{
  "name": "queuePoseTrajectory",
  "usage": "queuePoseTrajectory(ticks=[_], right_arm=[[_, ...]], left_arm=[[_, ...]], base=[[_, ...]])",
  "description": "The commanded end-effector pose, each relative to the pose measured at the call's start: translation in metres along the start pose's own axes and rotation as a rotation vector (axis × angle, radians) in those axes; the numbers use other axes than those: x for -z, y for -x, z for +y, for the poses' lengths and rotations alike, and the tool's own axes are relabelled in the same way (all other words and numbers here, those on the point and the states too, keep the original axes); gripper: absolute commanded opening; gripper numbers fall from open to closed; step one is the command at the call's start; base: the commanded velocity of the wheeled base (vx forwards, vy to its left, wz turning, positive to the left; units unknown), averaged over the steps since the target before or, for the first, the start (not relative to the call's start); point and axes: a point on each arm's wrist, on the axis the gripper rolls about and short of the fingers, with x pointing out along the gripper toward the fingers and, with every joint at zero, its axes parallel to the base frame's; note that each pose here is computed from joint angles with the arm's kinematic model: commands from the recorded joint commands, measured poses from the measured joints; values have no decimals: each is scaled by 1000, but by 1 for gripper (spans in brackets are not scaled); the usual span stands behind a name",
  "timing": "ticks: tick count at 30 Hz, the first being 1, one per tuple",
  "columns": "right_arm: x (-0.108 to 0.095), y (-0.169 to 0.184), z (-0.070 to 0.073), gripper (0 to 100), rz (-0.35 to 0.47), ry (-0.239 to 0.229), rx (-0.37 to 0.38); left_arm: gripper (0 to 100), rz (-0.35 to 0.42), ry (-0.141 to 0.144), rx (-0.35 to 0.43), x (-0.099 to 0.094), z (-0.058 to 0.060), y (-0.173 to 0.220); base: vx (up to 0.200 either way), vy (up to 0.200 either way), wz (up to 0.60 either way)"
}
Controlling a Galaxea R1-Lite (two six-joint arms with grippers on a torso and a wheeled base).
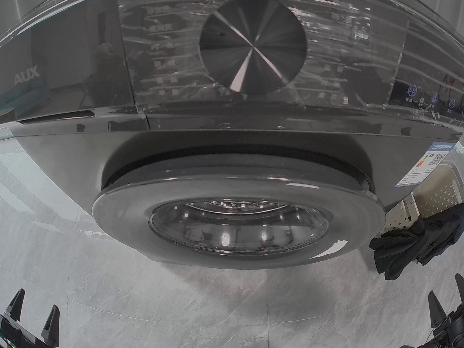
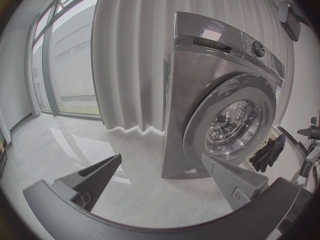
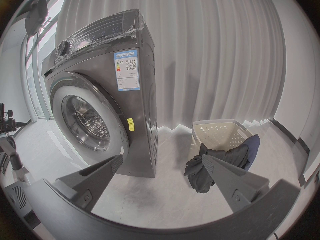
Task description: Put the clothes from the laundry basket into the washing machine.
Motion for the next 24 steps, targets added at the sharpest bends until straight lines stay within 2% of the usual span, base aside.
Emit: queuePoseTrajectory(ticks=[1,11,13,14,16,21,23,24], right_arm=[[5,0,0,100,3,0,1],[5,0,0,100,-3,-9,9],[-24,8,0,100,-126,-16,-8],[-41,10,0,100,-158,-29,-16],[-62,3,0,100,-113,-42,-37],[-57,-39,3,100,161,-66,-162],[-58,-48,4,100,197,-71,-190],[-61,-61,8,100,228,-75,-251]], left_arm=[[100,4,1,1,5,0,0],[100,6,0,-1,5,0,0],[100,4,1,-1,5,0,0],[100,6,0,-1,5,0,0],[100,4,1,-1,5,0,0],[100,6,0,-1,5,0,0],[100,6,0,-1,5,0,0],[100,6,0,-1,5,0,0]], base=[[-200,0,0],[0,0,0],[0,0,0],[0,0,0],[0,0,0],[0,0,0],[0,0,0],[0,0,0]])
